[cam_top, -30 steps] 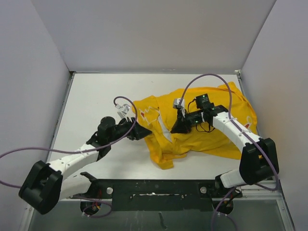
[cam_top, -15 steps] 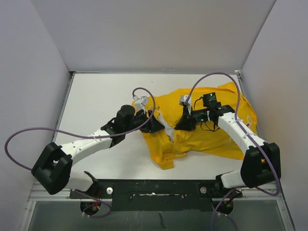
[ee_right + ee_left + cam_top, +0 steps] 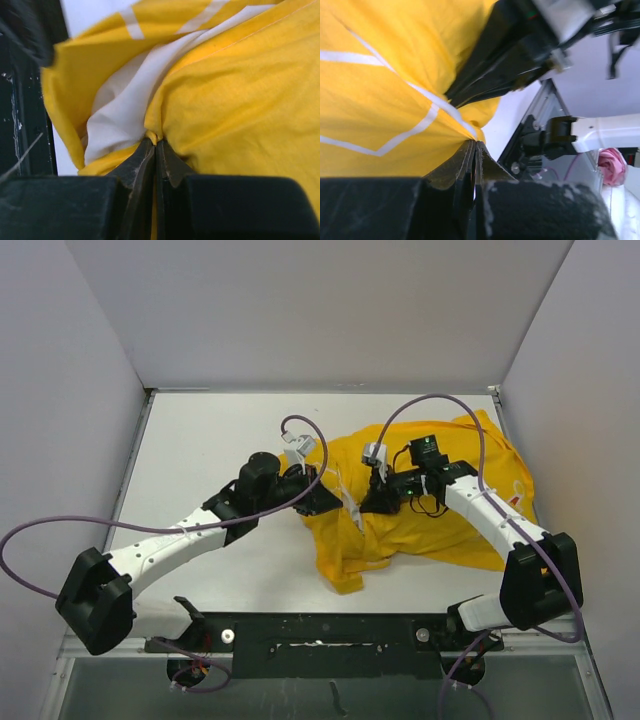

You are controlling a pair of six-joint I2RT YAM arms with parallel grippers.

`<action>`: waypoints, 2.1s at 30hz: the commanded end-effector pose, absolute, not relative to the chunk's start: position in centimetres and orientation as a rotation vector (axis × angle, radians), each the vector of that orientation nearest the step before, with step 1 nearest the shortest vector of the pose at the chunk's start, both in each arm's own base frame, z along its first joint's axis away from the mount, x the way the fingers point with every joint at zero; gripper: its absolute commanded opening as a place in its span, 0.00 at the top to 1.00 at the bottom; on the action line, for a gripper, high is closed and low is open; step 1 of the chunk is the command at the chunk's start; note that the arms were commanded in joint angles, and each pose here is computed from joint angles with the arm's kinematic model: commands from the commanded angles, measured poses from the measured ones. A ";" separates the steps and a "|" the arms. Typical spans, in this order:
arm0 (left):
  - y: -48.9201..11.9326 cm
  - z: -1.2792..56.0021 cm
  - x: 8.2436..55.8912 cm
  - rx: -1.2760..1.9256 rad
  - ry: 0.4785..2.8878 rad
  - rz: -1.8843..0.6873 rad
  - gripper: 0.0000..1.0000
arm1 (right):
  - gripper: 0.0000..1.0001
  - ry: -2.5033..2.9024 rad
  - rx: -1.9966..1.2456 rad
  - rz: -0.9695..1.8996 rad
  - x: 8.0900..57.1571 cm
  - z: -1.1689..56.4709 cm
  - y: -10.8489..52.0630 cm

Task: Put the pillow into the pillowcase
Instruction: Smooth out the pillow at the center of the board.

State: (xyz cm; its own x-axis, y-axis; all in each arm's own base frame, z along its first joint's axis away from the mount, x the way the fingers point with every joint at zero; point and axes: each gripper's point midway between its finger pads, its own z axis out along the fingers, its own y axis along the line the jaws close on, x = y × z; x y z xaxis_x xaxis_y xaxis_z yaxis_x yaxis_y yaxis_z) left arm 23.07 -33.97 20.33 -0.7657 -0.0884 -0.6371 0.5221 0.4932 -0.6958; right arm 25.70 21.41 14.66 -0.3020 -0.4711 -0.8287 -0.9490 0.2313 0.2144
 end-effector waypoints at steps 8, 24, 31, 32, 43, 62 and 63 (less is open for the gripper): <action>-38.4 26.0 24.8 0.418 1.874 -1.505 0.99 | 0.95 1.681 -1.290 1.200 24.5 17.4 22.0; -27.1 25.4 25.8 0.223 1.970 -0.939 0.38 | 0.67 1.512 -1.195 1.136 24.6 21.9 17.9; -28.0 22.8 26.4 0.195 2.081 -0.862 0.55 | 0.66 1.523 -1.201 1.144 24.6 21.1 18.0; -28.4 22.5 26.5 0.210 2.089 -0.835 0.55 | 0.66 1.525 -1.202 1.144 24.6 21.0 18.0; -28.5 17.0 28.0 0.228 2.175 -0.690 0.55 | 0.68 1.477 -1.636 0.932 22.4 23.7 26.3; -28.3 26.8 25.4 0.281 1.739 -1.257 1.00 | 1.00 2.126 -1.119 0.420 32.6 11.8 20.8; -28.5 28.0 25.0 0.302 1.708 -1.293 1.00 | 1.00 2.132 -1.103 0.398 32.7 11.4 20.4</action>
